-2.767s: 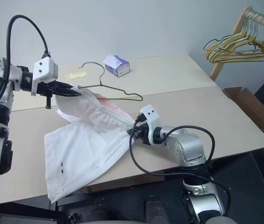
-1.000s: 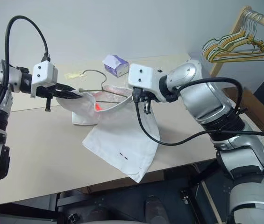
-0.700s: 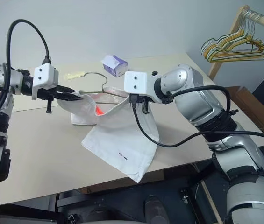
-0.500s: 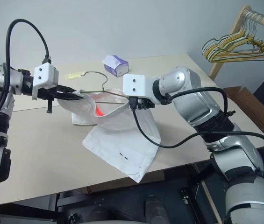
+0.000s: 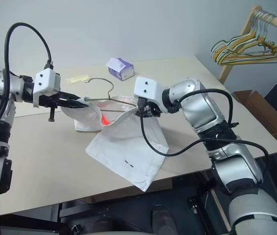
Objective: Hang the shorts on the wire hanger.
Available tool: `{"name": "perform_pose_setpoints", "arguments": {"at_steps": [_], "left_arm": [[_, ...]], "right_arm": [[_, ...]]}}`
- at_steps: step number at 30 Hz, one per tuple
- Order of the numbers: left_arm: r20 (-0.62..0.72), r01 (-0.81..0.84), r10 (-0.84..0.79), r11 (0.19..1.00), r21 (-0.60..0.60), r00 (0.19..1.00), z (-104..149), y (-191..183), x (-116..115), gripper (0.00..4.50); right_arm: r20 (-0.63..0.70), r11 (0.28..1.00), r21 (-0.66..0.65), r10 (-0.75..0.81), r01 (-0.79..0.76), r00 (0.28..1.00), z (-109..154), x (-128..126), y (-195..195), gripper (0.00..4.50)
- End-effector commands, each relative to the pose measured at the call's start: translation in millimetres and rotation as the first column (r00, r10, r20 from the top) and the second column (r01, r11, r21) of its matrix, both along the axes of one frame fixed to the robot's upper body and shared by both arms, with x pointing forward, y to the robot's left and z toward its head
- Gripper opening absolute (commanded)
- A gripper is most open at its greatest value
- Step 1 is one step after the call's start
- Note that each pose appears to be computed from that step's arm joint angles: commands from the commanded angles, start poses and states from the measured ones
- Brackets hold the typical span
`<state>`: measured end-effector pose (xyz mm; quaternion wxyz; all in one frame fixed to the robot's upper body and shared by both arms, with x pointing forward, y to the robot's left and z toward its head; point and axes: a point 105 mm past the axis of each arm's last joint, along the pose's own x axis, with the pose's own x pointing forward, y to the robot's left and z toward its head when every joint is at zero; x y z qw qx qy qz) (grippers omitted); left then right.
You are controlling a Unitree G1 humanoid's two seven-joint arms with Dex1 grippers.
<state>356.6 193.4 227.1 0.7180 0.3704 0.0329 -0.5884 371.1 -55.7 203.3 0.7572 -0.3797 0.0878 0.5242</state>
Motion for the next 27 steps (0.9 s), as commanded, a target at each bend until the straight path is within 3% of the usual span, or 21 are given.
{"name": "perform_pose_setpoints", "arguments": {"at_steps": [1, 3, 9, 11, 24, 25, 27], "left_arm": [[0.057, 0.047, -0.045, 0.998, -0.037, 0.997, 19, -3, -6, 0.00], [0.064, 0.035, -0.033, 0.999, -0.032, 0.997, 18, -2, -5, 0.00], [0.072, 0.018, -0.015, 0.999, -0.041, 0.997, 17, -1, -1, 0.00], [0.077, 0.006, -0.002, 0.999, -0.049, 0.997, 17, 0, 1, 0.00], [0.112, -0.093, 0.113, 0.981, -0.170, 0.987, 24, 10, 15, 4.25], [0.116, -0.102, 0.123, 0.979, -0.178, 0.986, 25, 12, 16, 4.49], [0.139, -0.129, 0.159, 0.971, -0.203, 0.977, 28, 15, 18, 4.50]], "right_arm": [[-0.010, 0.999, 0.033, 0.004, -0.004, 1.000, 9, 0, -3, 2.37], [-0.017, 0.999, 0.030, 0.024, -0.024, 1.000, 8, -3, -3, 1.94], [-0.030, 0.999, 0.023, 0.033, -0.032, 0.999, 5, -5, -4, 0.03], [-0.029, 0.999, 0.023, 0.033, -0.032, 0.999, 4, -5, -5, 0.01], [-0.074, 0.994, 0.092, -0.048, 0.055, 0.996, 2, -7, -19, 0.01], [-0.086, 0.991, 0.108, -0.065, 0.074, 0.994, 2, -8, -21, 0.01], [-0.107, 0.986, 0.120, -0.102, 0.114, 0.989, 0, -11, -27, 0.01]]}}
